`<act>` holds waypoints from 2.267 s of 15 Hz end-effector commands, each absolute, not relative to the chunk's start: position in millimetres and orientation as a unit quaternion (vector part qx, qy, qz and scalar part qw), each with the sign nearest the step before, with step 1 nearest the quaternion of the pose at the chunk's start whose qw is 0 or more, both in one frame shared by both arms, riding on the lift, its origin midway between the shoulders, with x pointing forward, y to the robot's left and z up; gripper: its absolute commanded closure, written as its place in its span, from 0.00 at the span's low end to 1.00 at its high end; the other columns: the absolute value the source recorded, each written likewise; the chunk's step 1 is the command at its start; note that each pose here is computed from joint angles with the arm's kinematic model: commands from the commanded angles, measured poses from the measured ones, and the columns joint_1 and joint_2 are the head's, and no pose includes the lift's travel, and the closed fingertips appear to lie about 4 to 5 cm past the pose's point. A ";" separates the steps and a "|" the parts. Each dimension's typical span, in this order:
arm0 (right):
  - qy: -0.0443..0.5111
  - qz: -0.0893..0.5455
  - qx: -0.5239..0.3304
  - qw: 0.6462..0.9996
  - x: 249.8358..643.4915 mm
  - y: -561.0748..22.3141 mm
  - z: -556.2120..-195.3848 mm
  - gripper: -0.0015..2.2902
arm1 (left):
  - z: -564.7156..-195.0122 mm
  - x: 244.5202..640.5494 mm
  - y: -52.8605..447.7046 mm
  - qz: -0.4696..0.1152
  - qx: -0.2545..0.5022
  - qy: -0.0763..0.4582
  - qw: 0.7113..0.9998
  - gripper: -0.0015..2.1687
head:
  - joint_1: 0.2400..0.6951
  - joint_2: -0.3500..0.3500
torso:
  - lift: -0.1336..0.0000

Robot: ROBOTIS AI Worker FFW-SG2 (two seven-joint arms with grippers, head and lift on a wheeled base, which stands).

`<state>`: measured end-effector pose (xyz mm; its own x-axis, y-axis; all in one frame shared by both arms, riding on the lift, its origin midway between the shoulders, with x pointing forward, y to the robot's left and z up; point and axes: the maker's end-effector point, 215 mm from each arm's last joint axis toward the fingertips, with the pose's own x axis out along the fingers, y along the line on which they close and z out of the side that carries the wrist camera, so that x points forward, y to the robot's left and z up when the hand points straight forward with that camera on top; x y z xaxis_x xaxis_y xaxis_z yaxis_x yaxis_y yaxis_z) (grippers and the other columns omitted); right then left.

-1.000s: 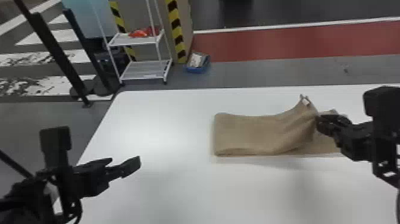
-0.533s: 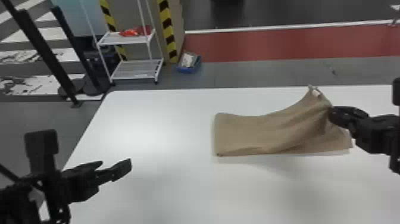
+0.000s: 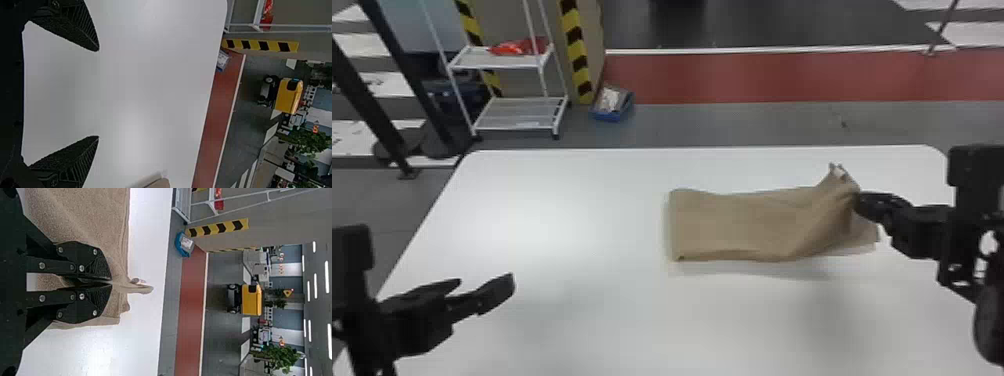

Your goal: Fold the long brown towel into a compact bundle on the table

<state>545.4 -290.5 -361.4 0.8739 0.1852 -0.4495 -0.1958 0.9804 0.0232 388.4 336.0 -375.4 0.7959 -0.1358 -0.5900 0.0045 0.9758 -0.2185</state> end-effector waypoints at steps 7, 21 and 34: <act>0.200 0.080 0.108 0.971 556.7 -351.8 -329.6 0.44 | -378.6 386.9 337.0 -0.036 -0.104 0.320 0.941 0.04 | 1.00 0.52 | 0.08; 0.340 0.040 0.102 0.934 550.8 -366.1 -452.9 0.05 | -390.1 386.2 338.9 -0.036 -0.106 0.327 0.938 0.04 | 1.00 0.45 | 0.08; 0.305 0.063 0.132 0.941 579.0 -360.1 -441.0 0.72 | -384.0 396.7 349.7 -0.030 -0.100 0.315 0.943 0.04 | 1.00 0.49 | 0.08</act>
